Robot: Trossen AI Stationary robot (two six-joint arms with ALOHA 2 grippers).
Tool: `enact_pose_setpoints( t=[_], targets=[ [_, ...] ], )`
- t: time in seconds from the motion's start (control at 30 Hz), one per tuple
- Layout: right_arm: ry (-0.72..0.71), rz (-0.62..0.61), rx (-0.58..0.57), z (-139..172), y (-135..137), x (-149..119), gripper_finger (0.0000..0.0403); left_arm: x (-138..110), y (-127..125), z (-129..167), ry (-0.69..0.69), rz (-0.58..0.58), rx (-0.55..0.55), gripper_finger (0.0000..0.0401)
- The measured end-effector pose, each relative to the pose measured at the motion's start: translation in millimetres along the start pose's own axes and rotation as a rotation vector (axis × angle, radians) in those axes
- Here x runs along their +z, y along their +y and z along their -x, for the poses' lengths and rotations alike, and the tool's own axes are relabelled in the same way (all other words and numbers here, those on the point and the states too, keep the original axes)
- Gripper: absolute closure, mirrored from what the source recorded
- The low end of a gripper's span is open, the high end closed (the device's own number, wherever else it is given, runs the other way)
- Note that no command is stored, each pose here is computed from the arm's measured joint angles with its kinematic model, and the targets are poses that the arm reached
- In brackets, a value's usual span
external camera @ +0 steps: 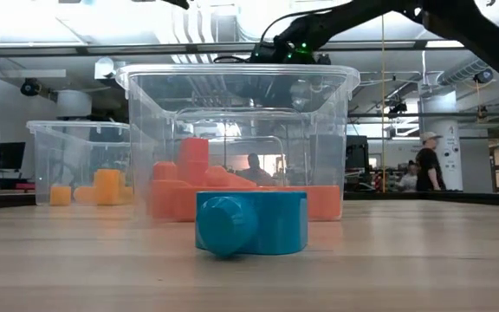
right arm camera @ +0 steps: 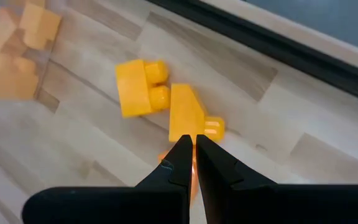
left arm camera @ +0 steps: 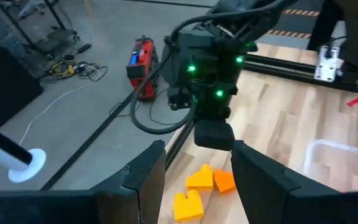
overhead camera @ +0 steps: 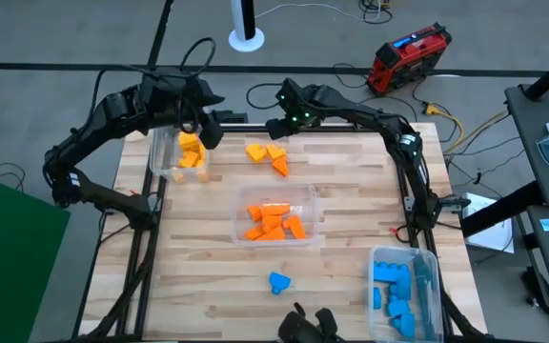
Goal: Sort blocks
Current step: Put the yellow game piece into the top left transparent bin
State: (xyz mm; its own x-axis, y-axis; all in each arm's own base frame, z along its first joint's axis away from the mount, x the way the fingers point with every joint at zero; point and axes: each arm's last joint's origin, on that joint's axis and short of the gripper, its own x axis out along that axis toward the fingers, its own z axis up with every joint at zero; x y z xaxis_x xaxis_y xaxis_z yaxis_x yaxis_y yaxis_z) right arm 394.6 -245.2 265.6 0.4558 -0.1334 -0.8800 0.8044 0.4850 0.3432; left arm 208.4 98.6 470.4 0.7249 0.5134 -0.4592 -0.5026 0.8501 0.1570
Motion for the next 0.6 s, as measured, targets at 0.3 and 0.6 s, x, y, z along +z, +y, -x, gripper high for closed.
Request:
enact_pose_setpoints(
  t=[0.3,0.6],
  targets=[
    [-0.029,0.081,0.014,0,0,4,0.0390,-8,23,-2,0.067,0.040,0.087,0.0240],
    [-0.028,-0.062,0.058,1,5,3,0.0390,-10,33,-3,0.079,0.052,0.123,0.0240]
  ],
)
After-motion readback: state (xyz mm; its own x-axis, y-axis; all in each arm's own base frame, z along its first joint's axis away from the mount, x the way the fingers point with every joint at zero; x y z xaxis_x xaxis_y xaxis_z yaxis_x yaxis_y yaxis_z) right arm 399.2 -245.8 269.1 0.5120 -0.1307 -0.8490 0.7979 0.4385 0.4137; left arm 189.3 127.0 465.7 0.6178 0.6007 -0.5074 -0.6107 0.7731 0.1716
